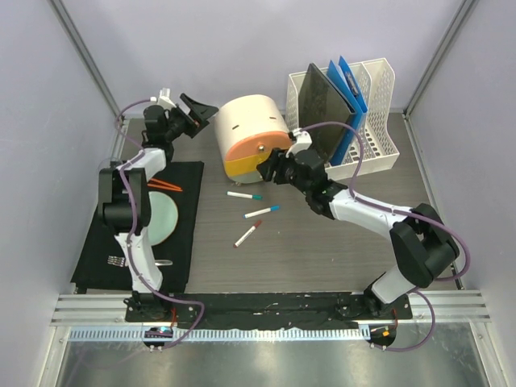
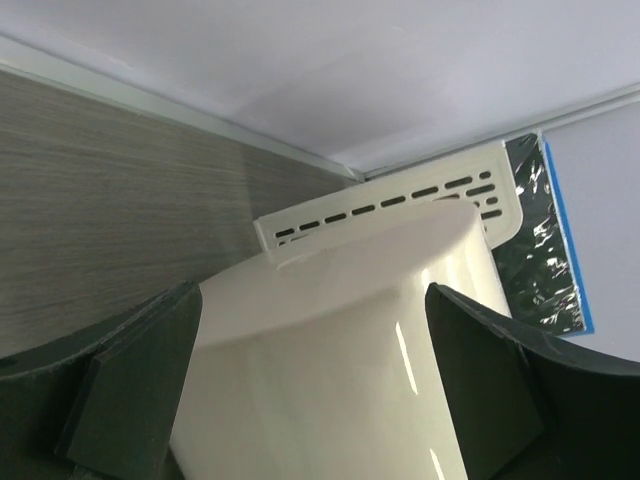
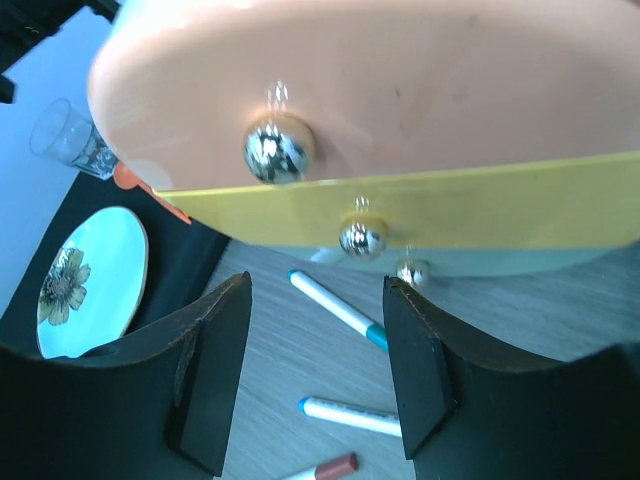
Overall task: Organize the desk
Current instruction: Close the drawer in the storage box.
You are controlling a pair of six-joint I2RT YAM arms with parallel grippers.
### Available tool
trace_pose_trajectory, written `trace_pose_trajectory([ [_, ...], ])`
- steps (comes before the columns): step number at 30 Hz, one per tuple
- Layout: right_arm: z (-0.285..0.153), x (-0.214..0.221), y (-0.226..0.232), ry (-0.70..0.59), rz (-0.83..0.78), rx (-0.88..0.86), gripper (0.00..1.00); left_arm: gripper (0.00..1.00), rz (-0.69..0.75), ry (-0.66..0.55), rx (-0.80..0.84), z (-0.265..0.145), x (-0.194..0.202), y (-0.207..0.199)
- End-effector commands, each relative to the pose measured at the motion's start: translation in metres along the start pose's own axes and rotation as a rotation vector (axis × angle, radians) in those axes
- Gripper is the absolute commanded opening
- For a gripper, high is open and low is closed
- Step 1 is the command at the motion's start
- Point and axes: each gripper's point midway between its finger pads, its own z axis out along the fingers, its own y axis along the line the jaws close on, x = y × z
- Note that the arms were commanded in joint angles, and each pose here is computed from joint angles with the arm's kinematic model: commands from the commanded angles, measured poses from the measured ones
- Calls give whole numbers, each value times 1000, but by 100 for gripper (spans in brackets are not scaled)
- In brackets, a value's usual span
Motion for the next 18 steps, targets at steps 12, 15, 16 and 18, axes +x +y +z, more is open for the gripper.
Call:
trace_pose_trajectory([
  [12, 4, 44, -21, 64, 102, 27, 58, 100, 287, -27, -97, -82, 43, -44],
  [15, 16, 53, -22, 84, 128, 1, 56, 100, 400, 31, -147, -92, 77, -42],
  [16, 21, 53, -25, 79, 140, 1, 56, 100, 425, 45, -160, -95, 84, -40],
  [18, 25, 54, -28, 76, 151, -3, 54, 100, 449, 72, -174, -103, 104, -37],
])
